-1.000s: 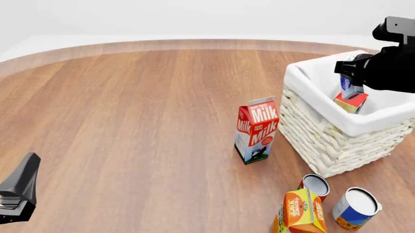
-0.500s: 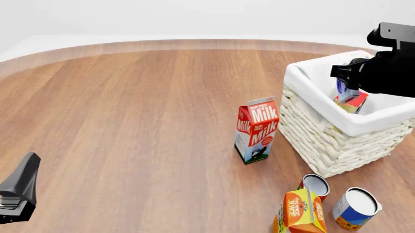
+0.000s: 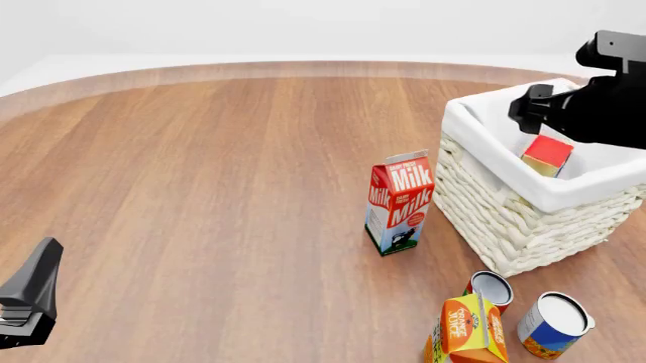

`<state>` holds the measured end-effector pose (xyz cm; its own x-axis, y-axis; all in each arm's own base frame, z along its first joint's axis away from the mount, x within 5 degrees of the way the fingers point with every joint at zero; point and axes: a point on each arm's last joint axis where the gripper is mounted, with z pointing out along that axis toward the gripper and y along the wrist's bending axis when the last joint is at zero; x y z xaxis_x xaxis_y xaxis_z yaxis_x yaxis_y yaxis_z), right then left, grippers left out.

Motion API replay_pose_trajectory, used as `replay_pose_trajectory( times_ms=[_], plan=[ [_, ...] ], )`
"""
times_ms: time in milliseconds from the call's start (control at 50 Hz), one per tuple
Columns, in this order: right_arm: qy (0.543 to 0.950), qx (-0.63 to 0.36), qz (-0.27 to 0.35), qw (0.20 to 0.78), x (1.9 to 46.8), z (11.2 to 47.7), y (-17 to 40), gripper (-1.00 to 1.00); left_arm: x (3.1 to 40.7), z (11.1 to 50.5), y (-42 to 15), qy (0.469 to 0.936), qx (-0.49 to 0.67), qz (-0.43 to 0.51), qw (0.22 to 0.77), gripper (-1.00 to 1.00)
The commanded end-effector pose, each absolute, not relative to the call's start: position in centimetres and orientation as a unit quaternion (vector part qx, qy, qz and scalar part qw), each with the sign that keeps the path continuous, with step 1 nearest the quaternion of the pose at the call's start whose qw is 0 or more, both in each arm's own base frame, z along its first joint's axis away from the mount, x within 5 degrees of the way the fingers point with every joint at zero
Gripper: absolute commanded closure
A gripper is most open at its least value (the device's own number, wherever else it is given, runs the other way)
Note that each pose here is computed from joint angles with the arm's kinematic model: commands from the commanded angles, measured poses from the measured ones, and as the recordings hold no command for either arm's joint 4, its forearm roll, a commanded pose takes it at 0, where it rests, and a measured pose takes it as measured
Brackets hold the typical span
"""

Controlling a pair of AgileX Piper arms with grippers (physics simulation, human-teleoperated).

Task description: Pick up the cream cheese box and the butter, and put them in the basket.

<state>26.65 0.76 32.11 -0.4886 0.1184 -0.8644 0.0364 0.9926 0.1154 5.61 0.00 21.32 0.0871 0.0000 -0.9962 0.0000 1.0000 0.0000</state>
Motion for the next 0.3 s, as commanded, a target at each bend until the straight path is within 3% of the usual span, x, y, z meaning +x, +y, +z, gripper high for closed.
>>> replay_pose_trajectory(
  times_ms=[20, 300],
  plan=[
    [0.859, 0.040, 0.043, 0.509, 26.0, 33.0, 1.0, -1.00, 5.6, 21.3, 0.0, 0.676, 0.000, 0.000, 0.737, -1.00],
    [0.833, -0.019, 0.065, 0.549, 23.5, 38.5, 3.3, -1.00, 5.6, 21.3, 0.0, 0.676, 0.000, 0.000, 0.737, -1.00]
  ],
)
